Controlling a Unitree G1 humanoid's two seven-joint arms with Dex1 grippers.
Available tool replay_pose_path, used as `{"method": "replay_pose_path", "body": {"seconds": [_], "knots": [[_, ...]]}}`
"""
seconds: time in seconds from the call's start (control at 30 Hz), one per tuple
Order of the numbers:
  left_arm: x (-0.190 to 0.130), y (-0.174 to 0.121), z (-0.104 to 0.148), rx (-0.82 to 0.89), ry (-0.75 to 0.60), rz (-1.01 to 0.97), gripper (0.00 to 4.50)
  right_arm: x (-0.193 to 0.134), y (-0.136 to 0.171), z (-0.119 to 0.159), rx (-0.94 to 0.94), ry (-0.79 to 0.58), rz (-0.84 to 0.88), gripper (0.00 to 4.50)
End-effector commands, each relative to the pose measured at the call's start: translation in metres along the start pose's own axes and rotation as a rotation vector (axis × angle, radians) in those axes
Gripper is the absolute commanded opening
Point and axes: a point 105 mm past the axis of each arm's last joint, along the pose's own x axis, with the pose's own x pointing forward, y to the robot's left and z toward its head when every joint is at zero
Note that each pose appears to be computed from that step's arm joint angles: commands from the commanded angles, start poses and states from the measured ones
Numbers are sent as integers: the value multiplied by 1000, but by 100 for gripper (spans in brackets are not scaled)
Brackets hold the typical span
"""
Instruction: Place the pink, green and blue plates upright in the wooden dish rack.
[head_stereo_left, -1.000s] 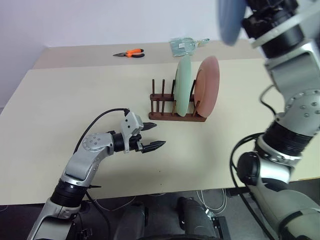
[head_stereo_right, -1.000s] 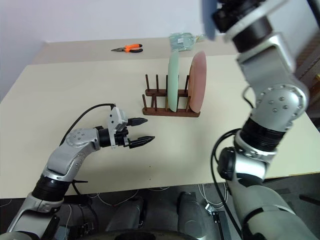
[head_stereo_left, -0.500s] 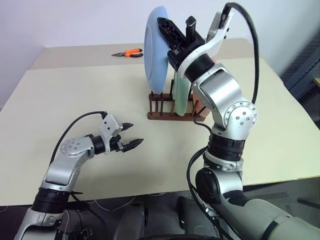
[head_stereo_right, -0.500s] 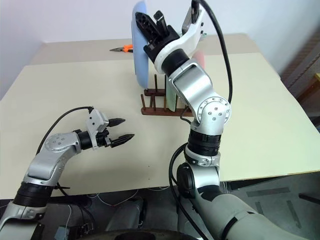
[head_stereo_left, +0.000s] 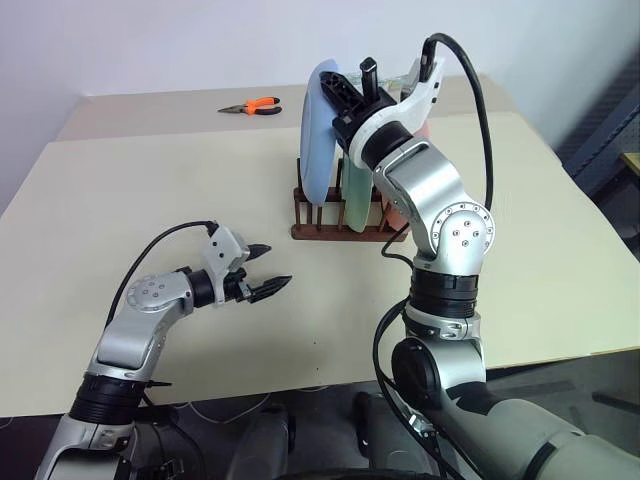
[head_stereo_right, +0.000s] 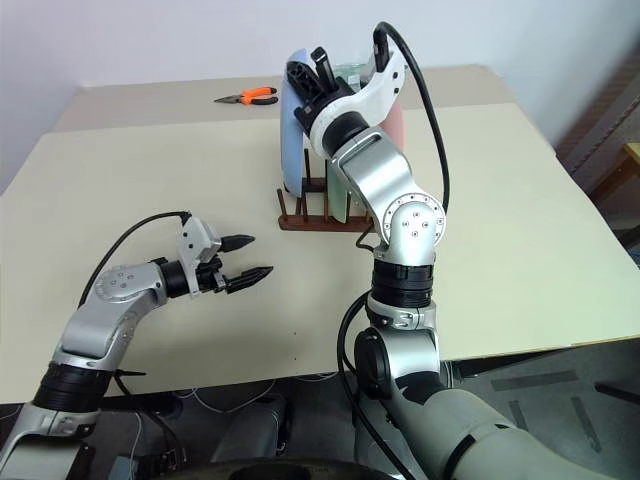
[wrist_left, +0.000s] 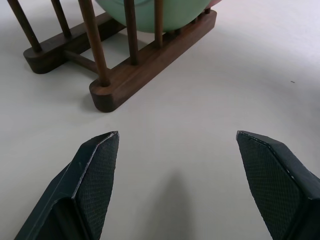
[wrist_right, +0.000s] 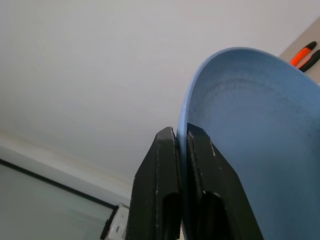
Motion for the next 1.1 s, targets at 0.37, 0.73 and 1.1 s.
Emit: {"method": "replay_pose_path", "body": {"seconds": [0.37,0.73,1.1], "knots": [[2,-5,13,29,-37,-16,386,11,11,-7,-216,-1,33,247],[3,-2,16,19,-57,23,386,-77,60,58,-1105,-48,464,293],[-29,38,-3,34,12,201,386,-214,-114,133,-1328,363,-238,293]]}}
